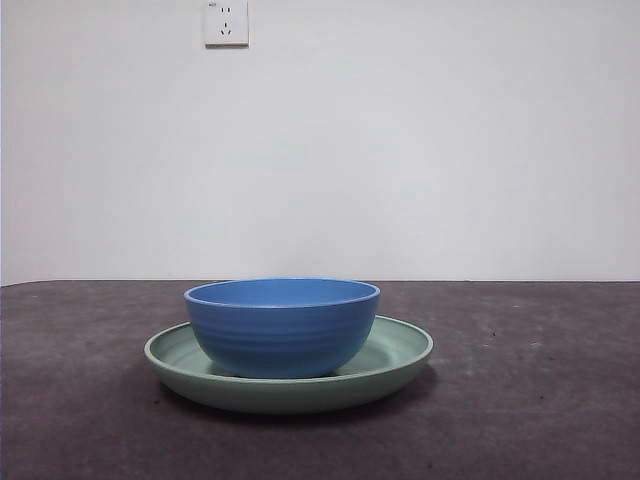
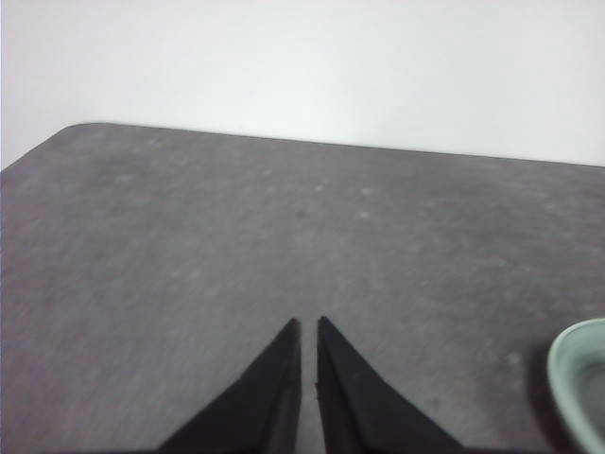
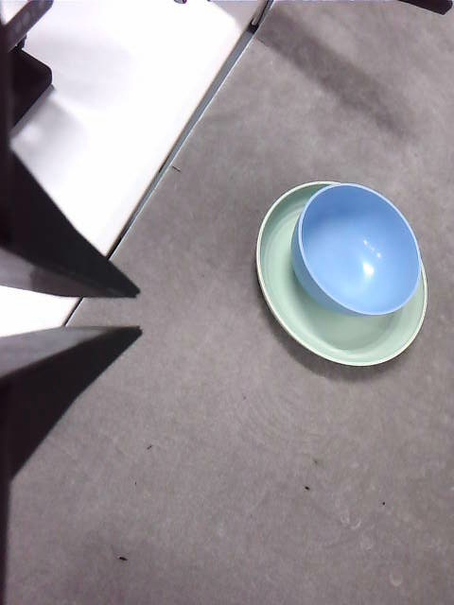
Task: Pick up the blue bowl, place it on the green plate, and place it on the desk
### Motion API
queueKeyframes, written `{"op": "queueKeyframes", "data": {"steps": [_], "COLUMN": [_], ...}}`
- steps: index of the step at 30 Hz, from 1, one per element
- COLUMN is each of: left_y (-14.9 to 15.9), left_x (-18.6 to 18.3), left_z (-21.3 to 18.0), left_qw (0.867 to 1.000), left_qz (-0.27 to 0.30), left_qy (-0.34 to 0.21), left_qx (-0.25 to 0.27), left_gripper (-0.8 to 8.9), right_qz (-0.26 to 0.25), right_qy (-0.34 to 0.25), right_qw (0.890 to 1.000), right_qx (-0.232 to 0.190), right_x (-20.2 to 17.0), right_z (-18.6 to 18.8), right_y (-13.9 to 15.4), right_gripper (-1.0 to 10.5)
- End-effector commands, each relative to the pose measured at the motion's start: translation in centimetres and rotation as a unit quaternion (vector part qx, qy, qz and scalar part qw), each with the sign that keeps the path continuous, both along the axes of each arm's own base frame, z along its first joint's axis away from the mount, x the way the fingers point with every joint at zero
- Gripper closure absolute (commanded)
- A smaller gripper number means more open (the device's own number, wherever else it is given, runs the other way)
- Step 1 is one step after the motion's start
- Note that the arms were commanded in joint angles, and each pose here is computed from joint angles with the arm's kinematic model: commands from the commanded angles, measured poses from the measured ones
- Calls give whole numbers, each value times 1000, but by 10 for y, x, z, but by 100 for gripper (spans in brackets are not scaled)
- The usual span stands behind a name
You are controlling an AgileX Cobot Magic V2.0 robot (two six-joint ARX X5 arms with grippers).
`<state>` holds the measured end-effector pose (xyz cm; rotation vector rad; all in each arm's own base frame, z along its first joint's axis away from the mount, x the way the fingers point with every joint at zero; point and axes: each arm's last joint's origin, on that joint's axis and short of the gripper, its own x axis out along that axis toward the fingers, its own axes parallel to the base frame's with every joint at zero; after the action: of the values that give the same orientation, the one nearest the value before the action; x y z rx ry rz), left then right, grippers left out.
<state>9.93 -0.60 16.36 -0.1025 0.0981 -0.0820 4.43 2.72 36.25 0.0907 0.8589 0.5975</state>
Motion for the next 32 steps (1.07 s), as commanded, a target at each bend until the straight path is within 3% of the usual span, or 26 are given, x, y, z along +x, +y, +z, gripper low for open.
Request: {"op": "queueKeyframes", "data": {"steps": [1,4,32], "left_y": [2,3,4], "left_x": [0,-3,-4], "left_z": [-12,-16,-14], "left_qw": [999,998,999], "left_qz": [11,18,20], "left_qy": [31,54,42], "left_qx": [6,10,16], "left_gripper": [786,786,786], "right_qz": [4,4,3], "right_qy": [-6,-6,-9], "right_qw": [1000,1000,1000], "right_qx": [3,3,4], "right_x": [0,-1,-1], "right_z": [4,4,3], "right_y": [0,0,0], "right_gripper": [902,902,902]}}
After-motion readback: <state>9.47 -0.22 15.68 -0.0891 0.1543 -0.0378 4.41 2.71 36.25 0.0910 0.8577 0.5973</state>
